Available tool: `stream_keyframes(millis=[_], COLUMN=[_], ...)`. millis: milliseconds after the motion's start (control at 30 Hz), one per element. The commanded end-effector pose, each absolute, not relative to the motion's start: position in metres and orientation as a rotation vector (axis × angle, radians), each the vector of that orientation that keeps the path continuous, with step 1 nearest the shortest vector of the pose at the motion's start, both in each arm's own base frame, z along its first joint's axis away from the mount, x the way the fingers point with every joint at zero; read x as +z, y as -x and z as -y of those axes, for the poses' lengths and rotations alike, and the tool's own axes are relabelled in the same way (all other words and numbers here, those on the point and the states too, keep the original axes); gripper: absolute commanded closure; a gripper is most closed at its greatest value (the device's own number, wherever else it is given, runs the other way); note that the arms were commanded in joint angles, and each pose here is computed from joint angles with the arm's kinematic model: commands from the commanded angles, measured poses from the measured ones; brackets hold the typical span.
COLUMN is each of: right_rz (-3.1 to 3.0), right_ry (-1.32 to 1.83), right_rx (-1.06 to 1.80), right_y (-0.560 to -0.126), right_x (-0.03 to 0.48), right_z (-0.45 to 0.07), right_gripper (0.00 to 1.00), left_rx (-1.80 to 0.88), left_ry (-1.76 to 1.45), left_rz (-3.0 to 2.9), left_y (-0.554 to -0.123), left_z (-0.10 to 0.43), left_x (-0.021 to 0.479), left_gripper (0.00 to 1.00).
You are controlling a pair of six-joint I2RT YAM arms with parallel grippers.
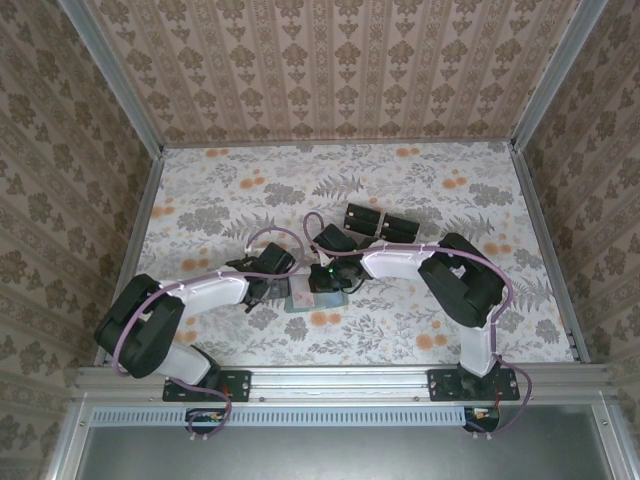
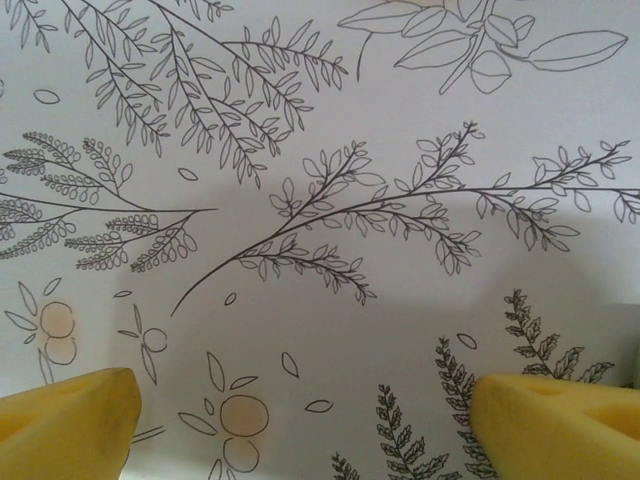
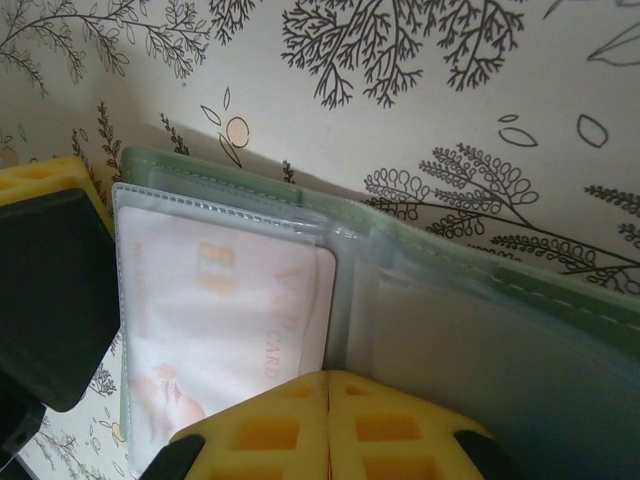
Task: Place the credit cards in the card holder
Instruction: Insert the credit card into the card slot.
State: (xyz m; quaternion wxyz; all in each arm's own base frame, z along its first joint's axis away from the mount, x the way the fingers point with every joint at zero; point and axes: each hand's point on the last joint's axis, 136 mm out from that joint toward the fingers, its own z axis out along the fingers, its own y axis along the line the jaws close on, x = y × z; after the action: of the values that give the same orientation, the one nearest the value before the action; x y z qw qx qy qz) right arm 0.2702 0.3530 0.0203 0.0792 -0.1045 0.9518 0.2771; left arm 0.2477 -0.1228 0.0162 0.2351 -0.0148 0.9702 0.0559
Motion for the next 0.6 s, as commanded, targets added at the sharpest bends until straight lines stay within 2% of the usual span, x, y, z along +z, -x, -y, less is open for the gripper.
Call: stream_keyframes(millis=[0, 200, 367, 567], right_rz=[-2.796, -2.752, -2.76, -2.801], right_ry=[0.336, 0.329, 0.324, 0.317], right_rx=[0.92, 0.895, 0.841, 0.816], right_y=[-0.271, -0.271, -0.269, -0.263], right_x=[0.039, 0.059, 0.056, 0.04], right_z=[-0.369, -0.36, -0.35, -0.346], right_gripper=[0.89, 0.79, 0.79, 0.86], left_rx=[0.249, 0.232, 0.225, 0.222], left_ry=[0.07, 0.097, 0.106, 0.107], left_rz=[-2.682, -2.644, -2.634, -2.633], left_y=[-0.237, -0.24, -0.241, -0.242], left_z=[0.103, 0.098, 0.095, 0.094], left_x=[0.012, 0.028, 0.034, 0.035], left_gripper=[0.0, 0.0, 0.0, 0.0])
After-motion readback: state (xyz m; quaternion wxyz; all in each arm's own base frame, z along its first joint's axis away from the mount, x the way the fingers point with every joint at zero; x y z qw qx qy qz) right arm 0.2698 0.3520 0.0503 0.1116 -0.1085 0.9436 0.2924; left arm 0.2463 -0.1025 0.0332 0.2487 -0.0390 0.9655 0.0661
